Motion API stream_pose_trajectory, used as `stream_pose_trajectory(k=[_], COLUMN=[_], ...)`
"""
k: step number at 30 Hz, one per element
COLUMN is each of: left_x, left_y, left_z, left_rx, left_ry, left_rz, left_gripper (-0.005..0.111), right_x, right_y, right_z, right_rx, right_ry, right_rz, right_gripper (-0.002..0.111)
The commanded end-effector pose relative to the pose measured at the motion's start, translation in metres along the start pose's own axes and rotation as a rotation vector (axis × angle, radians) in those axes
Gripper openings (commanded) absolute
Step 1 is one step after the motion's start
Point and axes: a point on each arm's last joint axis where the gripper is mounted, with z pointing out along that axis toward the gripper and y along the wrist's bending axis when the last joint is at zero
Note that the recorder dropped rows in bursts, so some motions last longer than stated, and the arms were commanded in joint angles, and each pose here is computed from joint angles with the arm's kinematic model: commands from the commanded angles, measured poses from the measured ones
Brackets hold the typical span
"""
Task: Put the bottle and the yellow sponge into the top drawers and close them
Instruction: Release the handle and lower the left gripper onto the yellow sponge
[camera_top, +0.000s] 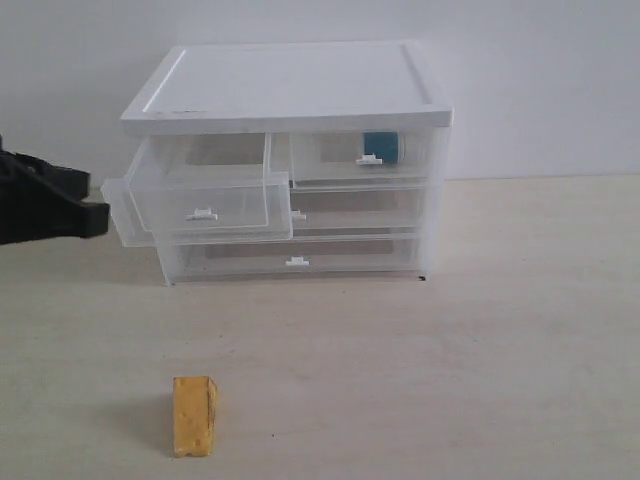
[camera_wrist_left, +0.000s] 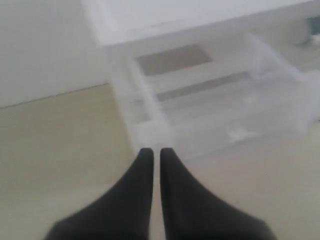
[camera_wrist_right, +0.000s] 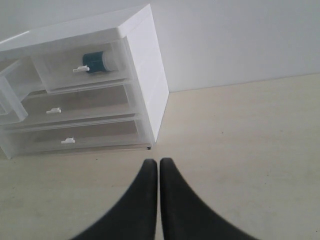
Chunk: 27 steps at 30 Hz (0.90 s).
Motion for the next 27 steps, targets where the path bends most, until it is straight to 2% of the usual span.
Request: stream_pose_trajectory(k=[1, 3, 4, 5, 7, 11, 15, 23, 25, 27], left_x=[-0.007, -0.011, -0.012, -0.011, -0.01, 0.005, 0.022, 0.058, 0.064, 0.068], left_y=[0.028, 0.03, 0.029, 0.024, 0.015, 0.0, -0.011, -0.023, -0.027, -0.03], left_z=[-0.009, -0.013, -0.014, -0.016, -0.018, -0.02, -0.017, -0.009, -0.008, -0.006], left_rx=[-0.316, -0.345, -0.33, -0.286, -0.173, -0.021, 0.076, 0.173, 0.205, 0.239], left_ry=[0.075, 0.185, 0.281, 0.362, 0.536, 0.714, 0.741, 0.686, 0.663, 0.625], left_rz=[-0.088, -0.111, -0.068, -0.083, -0.025, -0.047, -0.109, -0.225, -0.247, -0.26], left_gripper=[0.004, 0.004, 0.004, 0.004, 0.004, 0.004, 0.004, 0.005, 0.01, 0.02], right_x=[0.002, 0.002, 0.002, 0.002, 0.002, 0.002, 0.003, 0.002, 0.002, 0.002], right_y=[-0.001, -0.001, -0.001, -0.001, -0.001, -0.001, -0.001, -0.001, -0.001, -0.001], right_z=[0.0, 0.0, 0.0, 0.0, 0.0, 0.0, 0.0, 0.0, 0.0, 0.0], right_rx=[0.006, 0.006, 0.006, 0.006, 0.006, 0.006, 0.005, 0.006, 0.006, 0.006], right_ry=[0.003, 0.003, 0.003, 0.003, 0.003, 0.003, 0.009, 0.006, 0.004, 0.004], right_rz=[0.003, 0.006, 0.006, 0.006, 0.006, 0.011, 0.01, 0.01, 0.013, 0.013], right_gripper=[0.0, 0.0, 0.0, 0.0, 0.0, 0.0, 0.0, 0.0, 0.0, 0.0])
